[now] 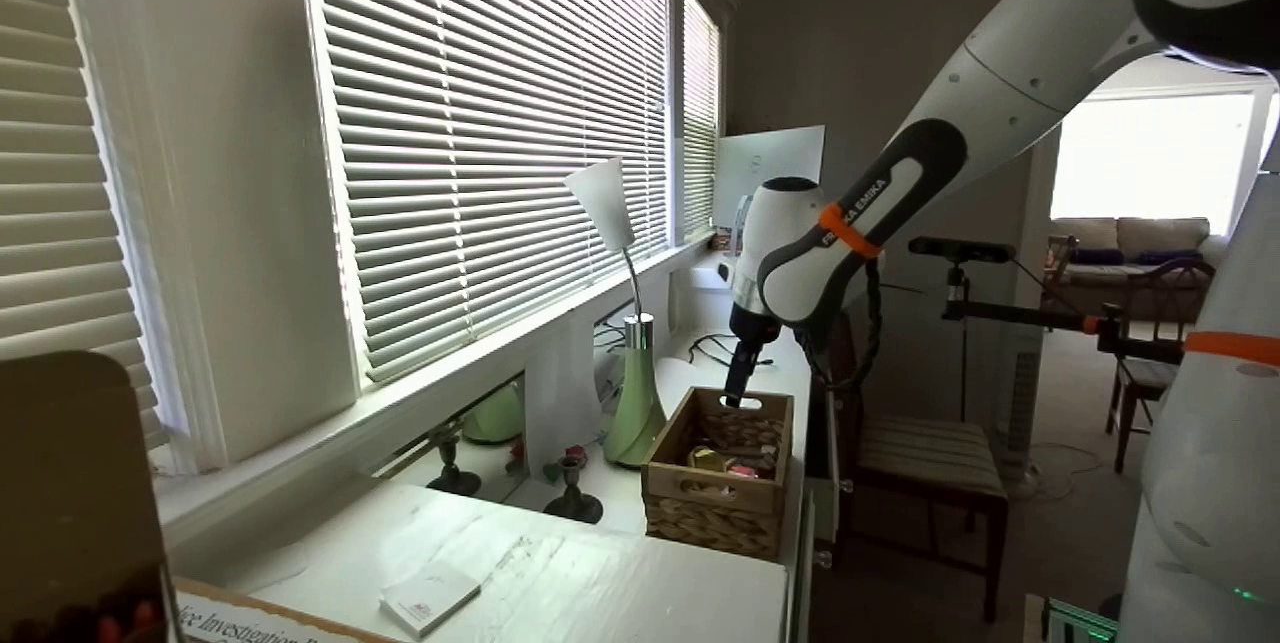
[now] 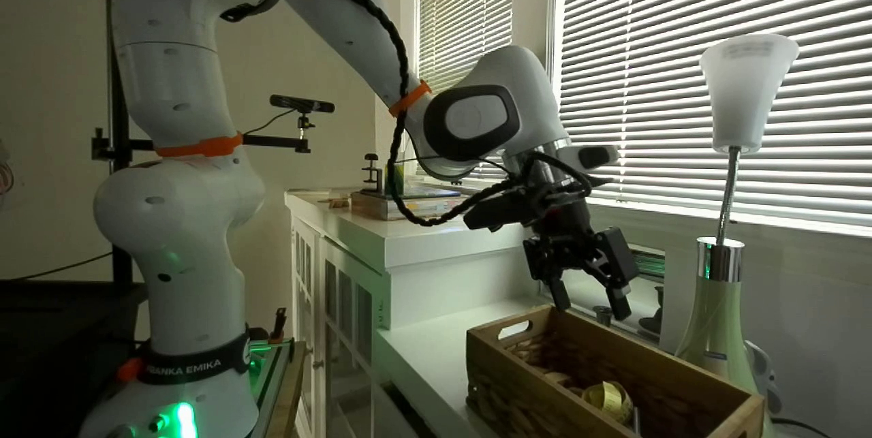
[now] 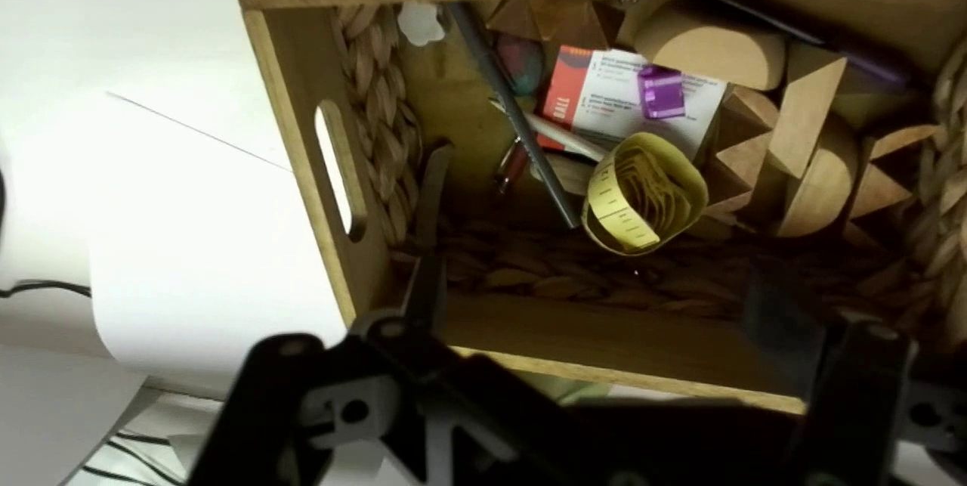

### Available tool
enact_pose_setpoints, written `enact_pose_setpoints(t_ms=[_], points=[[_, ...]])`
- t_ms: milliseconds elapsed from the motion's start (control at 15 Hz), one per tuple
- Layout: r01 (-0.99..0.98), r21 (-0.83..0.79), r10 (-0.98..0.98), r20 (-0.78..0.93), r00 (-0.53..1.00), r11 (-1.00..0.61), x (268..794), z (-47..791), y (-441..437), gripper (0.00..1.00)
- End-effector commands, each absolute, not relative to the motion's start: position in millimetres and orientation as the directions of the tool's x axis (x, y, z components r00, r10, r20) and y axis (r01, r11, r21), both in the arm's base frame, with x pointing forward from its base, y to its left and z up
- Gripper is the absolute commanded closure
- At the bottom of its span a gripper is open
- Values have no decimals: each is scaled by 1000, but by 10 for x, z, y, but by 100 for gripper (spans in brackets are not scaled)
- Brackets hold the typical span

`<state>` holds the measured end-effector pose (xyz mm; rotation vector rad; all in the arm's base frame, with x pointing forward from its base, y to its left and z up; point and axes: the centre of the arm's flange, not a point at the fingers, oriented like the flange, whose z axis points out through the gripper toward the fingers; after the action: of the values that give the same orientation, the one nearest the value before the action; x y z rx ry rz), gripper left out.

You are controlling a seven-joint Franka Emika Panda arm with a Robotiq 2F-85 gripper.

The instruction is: Take the yellow ribbon out of the basket.

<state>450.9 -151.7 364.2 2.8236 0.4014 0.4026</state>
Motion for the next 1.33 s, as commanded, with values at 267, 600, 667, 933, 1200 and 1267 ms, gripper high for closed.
enact_pose_setpoints(t_ms=[267,600,667,933,1200,1267], points=[[287,286,351,205,914,-914,4707,3454,-1406,0],[285,383,366,156,918,-879,4765,3284,-1399,0],[292,394,374,150,915,-872,4775,3258,-1366,0],[338,413,422,127,898,-845,4837,3102,-1183,0],[376,422,449,86,889,-825,4876,2948,-1066,0],[386,424,458,79,885,-819,4881,2904,-1053,0]])
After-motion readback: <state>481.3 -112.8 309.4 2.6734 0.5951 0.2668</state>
